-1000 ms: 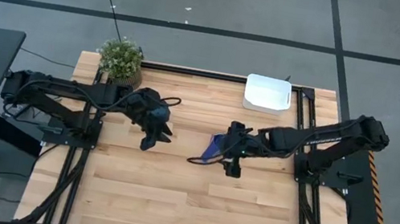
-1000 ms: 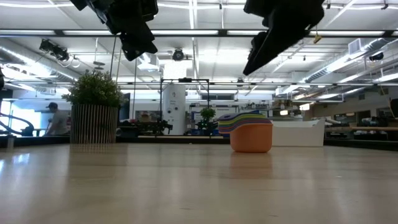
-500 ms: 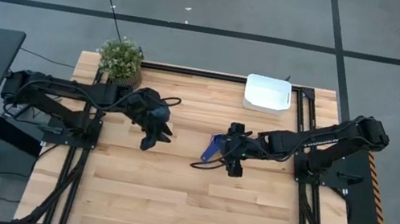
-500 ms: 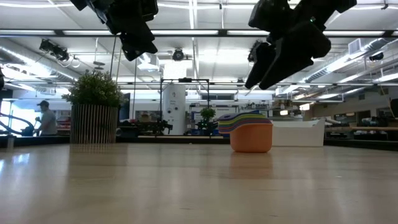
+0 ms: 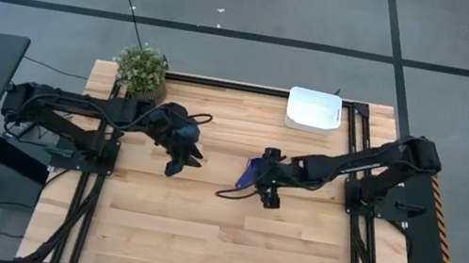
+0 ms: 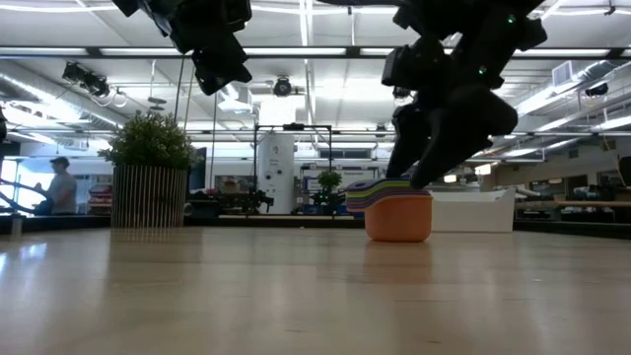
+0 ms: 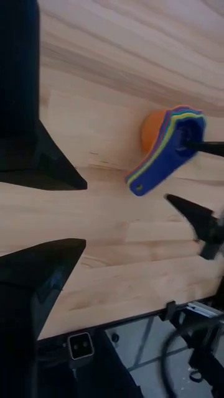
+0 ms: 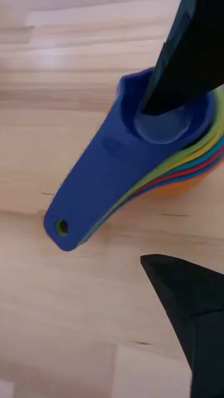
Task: Nest measuring cups in basket
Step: Put the nested measuring cups into the white bin
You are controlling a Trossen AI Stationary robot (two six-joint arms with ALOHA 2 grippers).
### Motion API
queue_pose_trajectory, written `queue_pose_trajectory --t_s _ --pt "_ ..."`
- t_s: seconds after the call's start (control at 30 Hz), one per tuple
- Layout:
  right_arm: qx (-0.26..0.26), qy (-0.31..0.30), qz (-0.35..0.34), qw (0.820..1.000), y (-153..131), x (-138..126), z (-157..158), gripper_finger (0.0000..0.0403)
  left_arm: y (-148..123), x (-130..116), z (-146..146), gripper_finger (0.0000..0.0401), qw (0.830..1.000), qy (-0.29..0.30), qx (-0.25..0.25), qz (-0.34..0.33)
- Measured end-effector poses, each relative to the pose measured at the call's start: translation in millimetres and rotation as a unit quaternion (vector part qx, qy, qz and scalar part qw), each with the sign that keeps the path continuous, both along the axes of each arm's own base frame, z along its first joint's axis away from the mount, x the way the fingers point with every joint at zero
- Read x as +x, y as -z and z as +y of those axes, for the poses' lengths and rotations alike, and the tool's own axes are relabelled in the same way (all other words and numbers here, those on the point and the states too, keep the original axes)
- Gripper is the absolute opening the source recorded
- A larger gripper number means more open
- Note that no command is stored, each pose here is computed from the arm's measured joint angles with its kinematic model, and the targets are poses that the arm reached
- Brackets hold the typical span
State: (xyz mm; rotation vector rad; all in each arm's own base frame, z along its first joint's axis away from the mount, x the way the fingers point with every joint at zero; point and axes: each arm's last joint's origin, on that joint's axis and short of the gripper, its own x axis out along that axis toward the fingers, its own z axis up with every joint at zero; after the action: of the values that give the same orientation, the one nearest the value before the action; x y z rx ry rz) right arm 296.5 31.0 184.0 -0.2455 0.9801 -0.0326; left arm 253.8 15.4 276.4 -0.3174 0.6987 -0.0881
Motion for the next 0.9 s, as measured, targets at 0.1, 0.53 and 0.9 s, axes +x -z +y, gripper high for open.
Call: queue_pose_trajectory --t_s 0.1,0.53,0.9 --pt "-0.001 0.001 0.003 1.0 5.0 5.0 -0.7 0.0391 -0.8 0.6 0.1 0.0142 1.0 0.0 0.0 -0.005" --pt "0.014 0.036 0.012 0.999 21.1 14.3 -13.4 0.0391 -3.9 3.1 0.4 0.0142 1.0 0.0 0.002 -0.026" --pt "0.031 0.063 0.005 0.998 20.0 14.2 -17.0 0.0372 -4.5 3.4 0.4 0.0142 1.0 0.0 0.003 -0.029"
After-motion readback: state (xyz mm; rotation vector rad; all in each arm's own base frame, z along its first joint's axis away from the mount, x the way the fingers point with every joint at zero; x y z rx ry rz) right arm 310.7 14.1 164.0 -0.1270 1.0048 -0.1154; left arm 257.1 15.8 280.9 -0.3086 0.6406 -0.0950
